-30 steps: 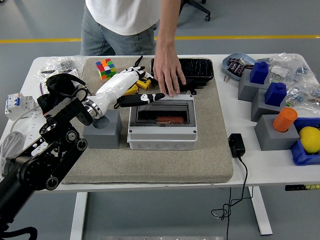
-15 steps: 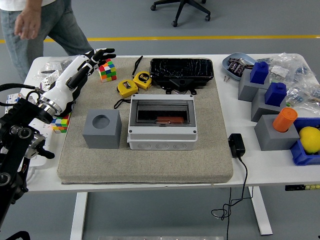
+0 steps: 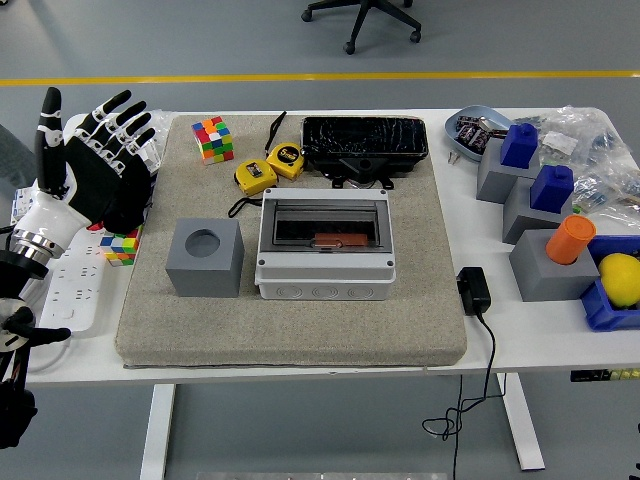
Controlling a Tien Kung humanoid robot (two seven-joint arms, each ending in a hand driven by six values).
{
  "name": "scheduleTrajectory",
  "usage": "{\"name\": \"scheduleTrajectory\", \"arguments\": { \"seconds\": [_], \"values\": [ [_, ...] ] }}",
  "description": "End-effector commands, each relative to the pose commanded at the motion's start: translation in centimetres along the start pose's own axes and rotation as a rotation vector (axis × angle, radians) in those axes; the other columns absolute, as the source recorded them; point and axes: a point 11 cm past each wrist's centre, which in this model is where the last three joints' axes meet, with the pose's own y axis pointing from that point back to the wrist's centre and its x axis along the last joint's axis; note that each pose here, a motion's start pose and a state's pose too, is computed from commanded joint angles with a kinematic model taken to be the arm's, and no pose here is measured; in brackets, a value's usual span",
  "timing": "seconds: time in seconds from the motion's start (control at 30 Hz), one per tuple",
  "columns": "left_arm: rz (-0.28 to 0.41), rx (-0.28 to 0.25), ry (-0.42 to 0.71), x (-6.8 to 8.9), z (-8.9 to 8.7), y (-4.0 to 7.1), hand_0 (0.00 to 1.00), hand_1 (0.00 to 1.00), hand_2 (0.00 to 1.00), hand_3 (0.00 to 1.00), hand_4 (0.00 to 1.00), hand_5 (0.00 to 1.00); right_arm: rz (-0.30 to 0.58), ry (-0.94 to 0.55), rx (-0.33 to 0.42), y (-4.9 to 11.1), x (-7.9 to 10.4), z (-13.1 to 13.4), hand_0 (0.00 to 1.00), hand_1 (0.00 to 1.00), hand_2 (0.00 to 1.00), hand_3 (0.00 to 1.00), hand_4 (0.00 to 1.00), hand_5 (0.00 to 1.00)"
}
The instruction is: Fetch the battery,place it into the box,close the lid of the box
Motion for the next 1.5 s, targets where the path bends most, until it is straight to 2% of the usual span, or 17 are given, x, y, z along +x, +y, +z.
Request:
{"name": "scheduleTrajectory", "arguments": {
  "seconds": [0.03, 0.13, 0.17, 0.2, 0.23, 0.33, 0.53, 0.67, 0.97, 1.07, 1.23, 1.4, 1.43, 1.5],
  "values": [
    [0.011, -0.018, 0.036, 0.3, 0.2, 0.2, 0.986, 0.972, 0.899, 0.892, 0.998, 0.998, -0.001, 0.001, -0.001, 0.0, 0.0, 0.1, 0.805, 0.747, 0.745, 0.798, 0.998, 0.998],
    [0.072, -0.090, 0.149, 1.6, 1.1, 0.9, 0.986, 0.972, 0.899, 0.892, 0.998, 0.998, 0.000, 0.001, -0.007, 0.0, -0.1, 0.5, 0.805, 0.747, 0.745, 0.798, 0.998, 0.998],
    [0.097, -0.101, 0.151, 2.1, 1.3, 1.2, 0.986, 0.972, 0.899, 0.892, 0.998, 0.998, 0.000, 0.001, -0.009, 0.0, -0.1, 0.6, 0.805, 0.747, 0.745, 0.798, 0.998, 0.998],
    [0.122, -0.095, 0.117, 2.5, 1.3, 1.4, 0.986, 0.972, 0.899, 0.892, 0.998, 0.998, 0.000, 0.001, -0.010, 0.0, -0.1, 0.7, 0.805, 0.747, 0.745, 0.798, 0.998, 0.998],
    [0.154, -0.093, 0.085, 3.1, 1.4, 1.7, 0.998, 0.998, 0.994, 0.961, 0.998, 0.998, 0.000, 0.002, -0.013, 0.0, -0.1, 0.9, 0.816, 0.750, 0.744, 0.798, 0.998, 0.998],
    [0.254, -0.076, -0.028, 4.8, 1.8, 2.4, 0.998, 0.998, 0.994, 0.961, 0.998, 0.998, 0.000, 0.006, -0.018, 0.0, 0.0, 1.2, 0.816, 0.750, 0.744, 0.798, 0.998, 0.998],
    [0.403, -0.018, -0.231, 7.2, 1.9, 3.9, 0.998, 0.998, 0.998, 0.998, 0.998, 0.998, 0.006, 0.008, -0.023, 0.0, 0.2, 1.5, 0.819, 0.753, 0.743, 0.797, 0.998, 0.998],
    [0.483, 0.001, -0.392, 8.1, 1.8, 5.0, 0.998, 0.998, 0.998, 0.998, 0.998, 0.998, 0.010, 0.012, -0.029, 0.0, 0.4, 2.0, 0.819, 0.756, 0.744, 0.797, 0.998, 0.998],
    [0.519, 0.099, -0.750, 8.4, 0.7, 5.8, 0.998, 0.998, 0.998, 0.998, 0.998, 0.998, 0.034, 0.008, -0.033, 0.1, 1.0, 3.2, 0.822, 0.773, 0.753, 0.800, 0.998, 0.998],
    [0.539, 0.083, -0.830, 8.2, 1.0, 5.7, 0.998, 0.998, 0.998, 0.998, 0.998, 0.998, 0.039, 0.004, -0.032, 0.1, 1.0, 3.4, 0.831, 0.793, 0.767, 0.804, 0.998, 0.998],
    [0.556, 0.022, -0.849, 8.0, 1.8, 5.5, 0.998, 0.998, 0.998, 0.981, 0.998, 0.998, 0.046, -0.009, -0.021, 0.1, 0.9, 3.1, 0.837, 0.811, 0.785, 0.810, 0.998, 0.998],
    [0.568, -0.013, -0.834, 7.9, 2.4, 5.4, 0.998, 0.998, 0.998, 0.981, 0.998, 0.998, 0.066, -0.024, -0.005, 0.1, 1.1, 2.7, 0.837, 0.811, 0.785, 0.810, 0.998, 0.998],
    [0.570, -0.021, -0.831, 7.9, 2.5, 5.4, 0.980, 0.987, 0.951, 0.943, 0.998, 0.998, 0.071, -0.027, -0.004, 0.1, 1.2, 2.7, 0.875, 0.847, 0.812, 0.846, 0.998, 0.998],
    [0.569, -0.028, -0.825, 7.8, 2.5, 5.4, 0.980, 0.987, 0.951, 0.943, 0.998, 0.998, 0.075, -0.030, -0.005, 0.1, 1.3, 2.8, 0.875, 0.847, 0.812, 0.846, 0.998, 0.998]
  ]
}}
